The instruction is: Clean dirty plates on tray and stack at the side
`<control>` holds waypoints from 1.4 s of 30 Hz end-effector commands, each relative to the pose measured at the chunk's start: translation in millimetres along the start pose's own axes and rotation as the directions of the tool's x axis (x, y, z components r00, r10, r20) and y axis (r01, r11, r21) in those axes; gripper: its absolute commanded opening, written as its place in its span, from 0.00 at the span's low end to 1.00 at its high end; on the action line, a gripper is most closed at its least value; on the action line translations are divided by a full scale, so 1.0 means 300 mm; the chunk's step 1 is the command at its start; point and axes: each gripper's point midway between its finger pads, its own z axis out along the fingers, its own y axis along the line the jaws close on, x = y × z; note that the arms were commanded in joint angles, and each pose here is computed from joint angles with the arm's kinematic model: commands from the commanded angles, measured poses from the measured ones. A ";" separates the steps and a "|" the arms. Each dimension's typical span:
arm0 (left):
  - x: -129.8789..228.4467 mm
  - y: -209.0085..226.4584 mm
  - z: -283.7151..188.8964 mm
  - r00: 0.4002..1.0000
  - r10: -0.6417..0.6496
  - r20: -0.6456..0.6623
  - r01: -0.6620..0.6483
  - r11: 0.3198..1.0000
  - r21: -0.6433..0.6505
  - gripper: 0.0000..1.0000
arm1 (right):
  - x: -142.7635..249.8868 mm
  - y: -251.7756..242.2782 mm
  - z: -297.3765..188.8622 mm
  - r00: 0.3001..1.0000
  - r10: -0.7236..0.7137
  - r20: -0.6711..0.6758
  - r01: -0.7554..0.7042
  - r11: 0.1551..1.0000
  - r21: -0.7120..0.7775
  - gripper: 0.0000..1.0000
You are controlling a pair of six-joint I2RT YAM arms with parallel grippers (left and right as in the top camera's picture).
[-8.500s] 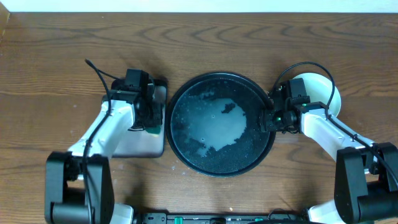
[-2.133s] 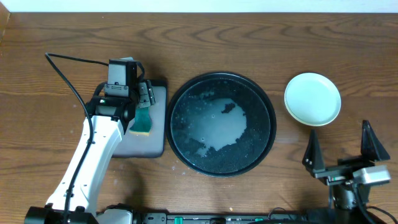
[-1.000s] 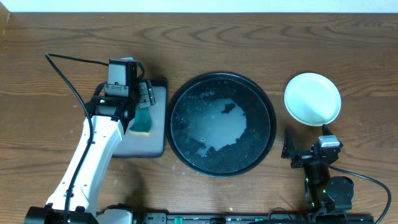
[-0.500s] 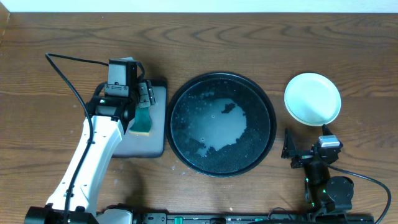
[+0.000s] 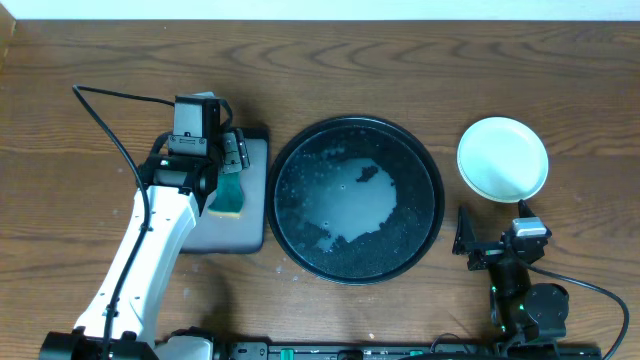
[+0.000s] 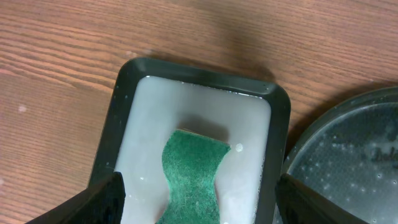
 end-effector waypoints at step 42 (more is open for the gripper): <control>0.270 0.233 -0.829 0.863 -0.113 0.492 0.064 0.991 0.116 0.78 | 0.002 -0.011 -0.001 1.000 0.003 0.000 -0.003 1.000 0.019 0.99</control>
